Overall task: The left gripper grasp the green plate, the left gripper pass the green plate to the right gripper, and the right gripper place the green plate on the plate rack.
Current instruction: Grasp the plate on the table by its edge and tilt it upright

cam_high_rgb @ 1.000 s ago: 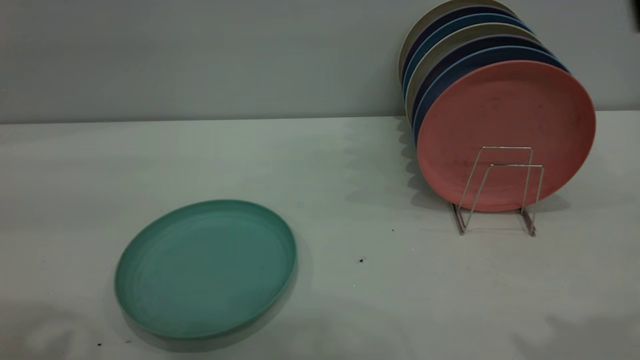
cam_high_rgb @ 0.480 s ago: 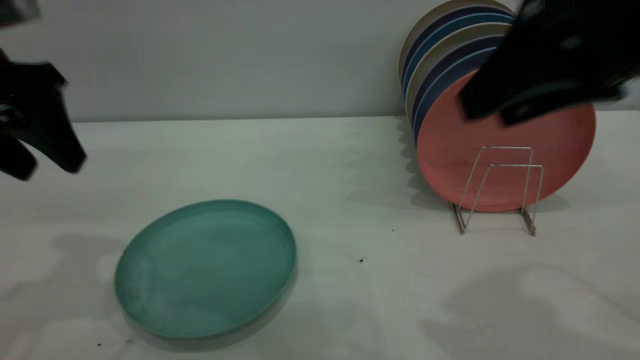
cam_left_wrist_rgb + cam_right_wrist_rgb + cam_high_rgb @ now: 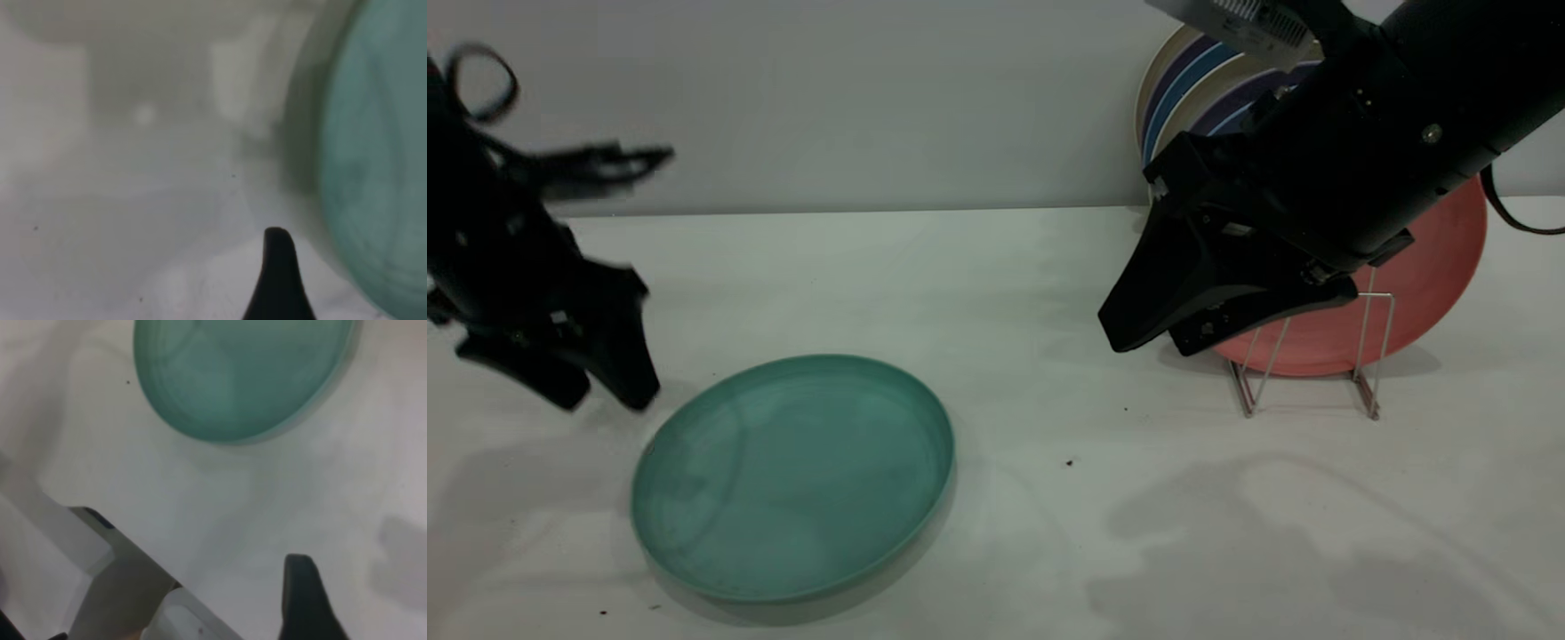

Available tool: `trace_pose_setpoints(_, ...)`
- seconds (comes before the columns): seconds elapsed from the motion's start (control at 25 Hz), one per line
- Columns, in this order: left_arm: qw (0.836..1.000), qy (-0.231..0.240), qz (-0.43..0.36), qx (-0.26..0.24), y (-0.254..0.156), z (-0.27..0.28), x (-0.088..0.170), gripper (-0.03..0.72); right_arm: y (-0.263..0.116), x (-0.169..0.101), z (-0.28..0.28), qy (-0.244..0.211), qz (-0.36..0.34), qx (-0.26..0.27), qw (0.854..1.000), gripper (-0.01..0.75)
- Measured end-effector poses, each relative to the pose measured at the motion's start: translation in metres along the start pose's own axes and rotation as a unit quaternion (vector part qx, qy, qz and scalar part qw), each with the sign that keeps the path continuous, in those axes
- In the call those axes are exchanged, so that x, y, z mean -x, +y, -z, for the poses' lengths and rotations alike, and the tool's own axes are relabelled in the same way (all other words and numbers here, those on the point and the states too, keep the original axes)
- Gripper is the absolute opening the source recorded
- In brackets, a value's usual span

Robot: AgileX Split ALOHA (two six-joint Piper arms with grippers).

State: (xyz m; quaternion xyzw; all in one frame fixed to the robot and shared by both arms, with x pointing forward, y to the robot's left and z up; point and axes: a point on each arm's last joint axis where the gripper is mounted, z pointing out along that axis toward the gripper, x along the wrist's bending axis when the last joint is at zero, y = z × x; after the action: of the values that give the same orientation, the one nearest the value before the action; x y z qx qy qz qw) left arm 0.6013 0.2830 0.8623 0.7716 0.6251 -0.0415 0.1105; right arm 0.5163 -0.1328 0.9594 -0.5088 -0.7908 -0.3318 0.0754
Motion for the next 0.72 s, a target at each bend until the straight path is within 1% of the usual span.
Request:
trace_pose_setpoints(0.24, 0.999, -0.025, 0.038, -0.012, -0.003, -0.033, -0.003, 0.591, 0.001, 0.000, 0.000, 0.000, -0.002, 0.002, 1.000, 0.455)
trace_pose_setpoints(0.44, 0.997, -0.045, 0.054, -0.016, -0.004, -0.046, -0.002, 0.586, 0.001, 0.000, 0.000, -0.002, -0.003, 0.005, 1.000, 0.455)
trace_pose_setpoints(0.6, 0.996, -0.051, 0.069, -0.015, -0.004, -0.054, -0.003, 0.540, 0.002, 0.001, 0.000, -0.007, -0.003, 0.010, 1.000, 0.455)
trace_pose_setpoints(0.72, 0.996, -0.052, 0.072, -0.018, -0.005, -0.058, -0.004, 0.484, 0.002, 0.001, 0.000, -0.007, -0.003, 0.010, 1.000, 0.455)
